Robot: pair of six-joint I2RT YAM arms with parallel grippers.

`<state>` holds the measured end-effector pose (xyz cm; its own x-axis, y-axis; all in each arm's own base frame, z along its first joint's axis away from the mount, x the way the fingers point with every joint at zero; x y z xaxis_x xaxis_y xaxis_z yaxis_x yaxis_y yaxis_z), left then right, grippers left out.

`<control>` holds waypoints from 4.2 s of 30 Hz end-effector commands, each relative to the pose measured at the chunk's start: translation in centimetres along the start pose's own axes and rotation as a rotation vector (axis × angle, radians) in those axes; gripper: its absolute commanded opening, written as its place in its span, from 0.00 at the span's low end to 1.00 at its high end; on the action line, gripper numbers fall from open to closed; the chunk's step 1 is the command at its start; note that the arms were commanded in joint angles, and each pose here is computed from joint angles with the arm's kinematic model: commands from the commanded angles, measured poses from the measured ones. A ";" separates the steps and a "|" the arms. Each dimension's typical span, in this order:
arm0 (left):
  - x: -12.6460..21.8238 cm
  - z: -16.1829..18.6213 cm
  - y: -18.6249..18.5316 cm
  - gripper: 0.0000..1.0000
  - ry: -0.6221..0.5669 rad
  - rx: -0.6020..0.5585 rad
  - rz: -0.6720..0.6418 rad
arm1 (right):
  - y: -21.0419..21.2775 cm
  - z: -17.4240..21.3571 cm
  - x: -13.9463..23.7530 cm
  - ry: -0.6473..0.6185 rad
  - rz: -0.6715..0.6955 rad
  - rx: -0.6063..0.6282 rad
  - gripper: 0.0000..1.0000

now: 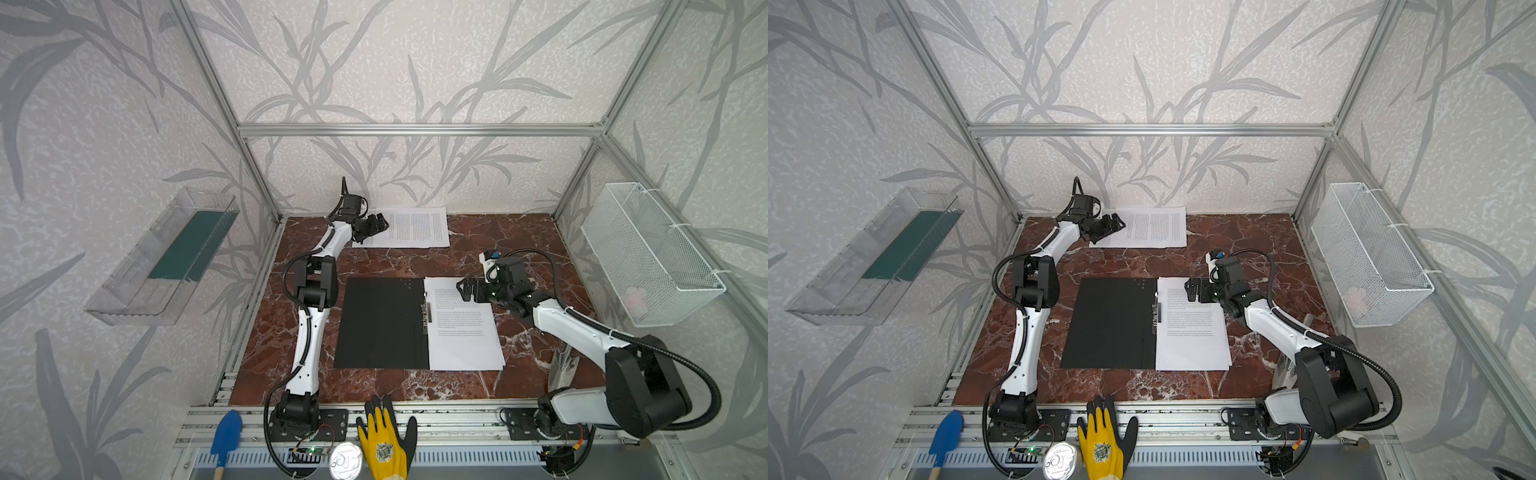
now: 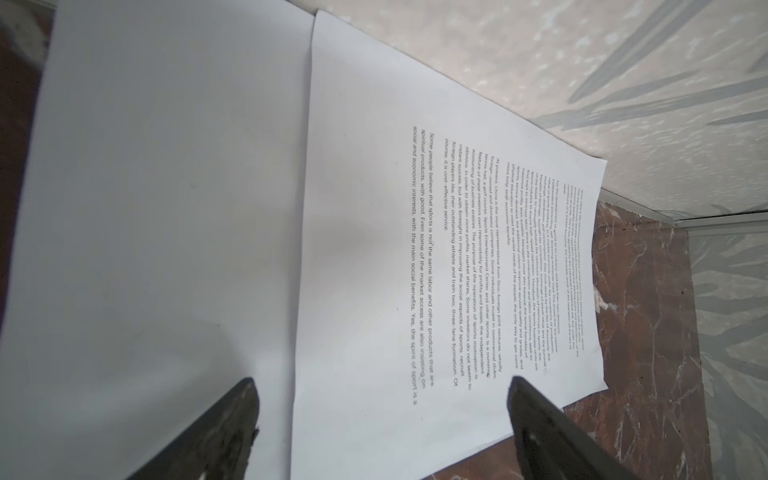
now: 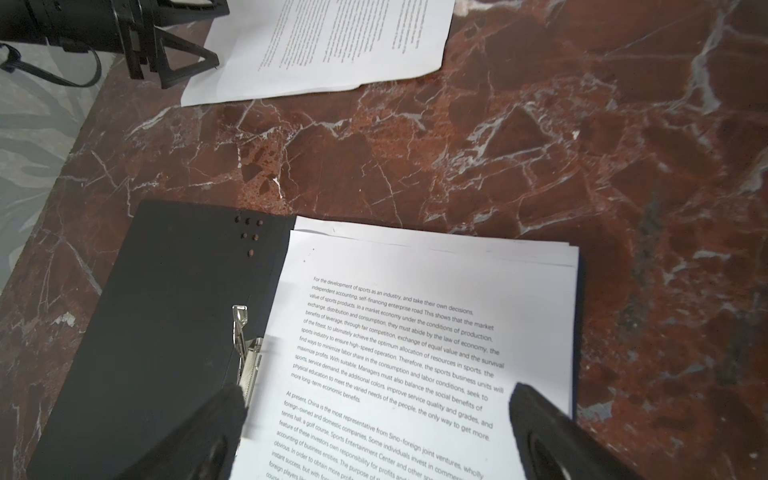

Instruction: Put the files into the folder

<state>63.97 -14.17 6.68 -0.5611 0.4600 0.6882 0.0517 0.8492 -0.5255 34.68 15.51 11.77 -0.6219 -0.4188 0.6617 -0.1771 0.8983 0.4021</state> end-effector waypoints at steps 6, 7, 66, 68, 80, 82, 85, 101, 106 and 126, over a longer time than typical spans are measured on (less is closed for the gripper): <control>-1.1 1.6 -0.5 0.94 0.097 0.085 0.071 | 0.6 -1.0 -0.3 -0.022 -0.056 -0.027 0.99; -1.3 2.0 -0.5 0.93 0.110 0.103 0.083 | 0.4 -1.0 -0.3 -0.021 -0.059 -0.038 0.99; 4.0 10.0 -13.8 0.92 0.205 0.025 0.358 | -10.5 -14.9 -18.2 0.057 -0.131 -0.476 0.94; 3.0 10.3 -13.2 0.92 0.225 0.040 0.353 | -10.9 -14.8 -18.4 0.062 -0.134 -0.487 0.93; -1.0 13.3 -9.3 0.92 0.342 0.093 0.278 | -11.9 -15.0 -20.1 0.066 -0.133 -0.558 0.90; -1.4 13.7 -8.6 0.92 0.353 0.096 0.254 | -11.8 -15.0 -20.5 0.059 -0.150 -0.583 0.90; -1.7 14.2 -8.1 0.92 0.366 0.098 0.243 | -11.1 -15.6 -20.6 0.028 -0.196 -0.603 0.89; -2.6 15.1 -7.2 0.92 0.384 0.123 0.239 | -2.5 -19.8 -17.1 -0.113 -0.348 -0.437 0.80; -2.7 15.2 -7.2 0.92 0.385 0.131 0.249 | -0.7 -19.4 -17.4 -0.107 -0.330 -0.388 0.77; -2.3 14.7 -7.6 0.92 0.363 0.156 0.291 | 3.2 -14.7 -19.0 -0.234 -0.231 -0.646 0.42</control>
<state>54.21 -26.24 6.12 -0.2682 0.7899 0.5515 0.1294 0.5968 -0.7919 56.08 24.17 5.58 -0.6982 -0.5200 0.4921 0.1422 0.5729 0.8072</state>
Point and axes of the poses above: each gripper's point midway between its finger pads, its own x axis back along the fingers, its own y axis along the line the jaws close on, z = x × y, the point moved 1 cm from there along x, back along the fingers, and after that the axes turned 3 degrees about -x, right-handed, at the moved point
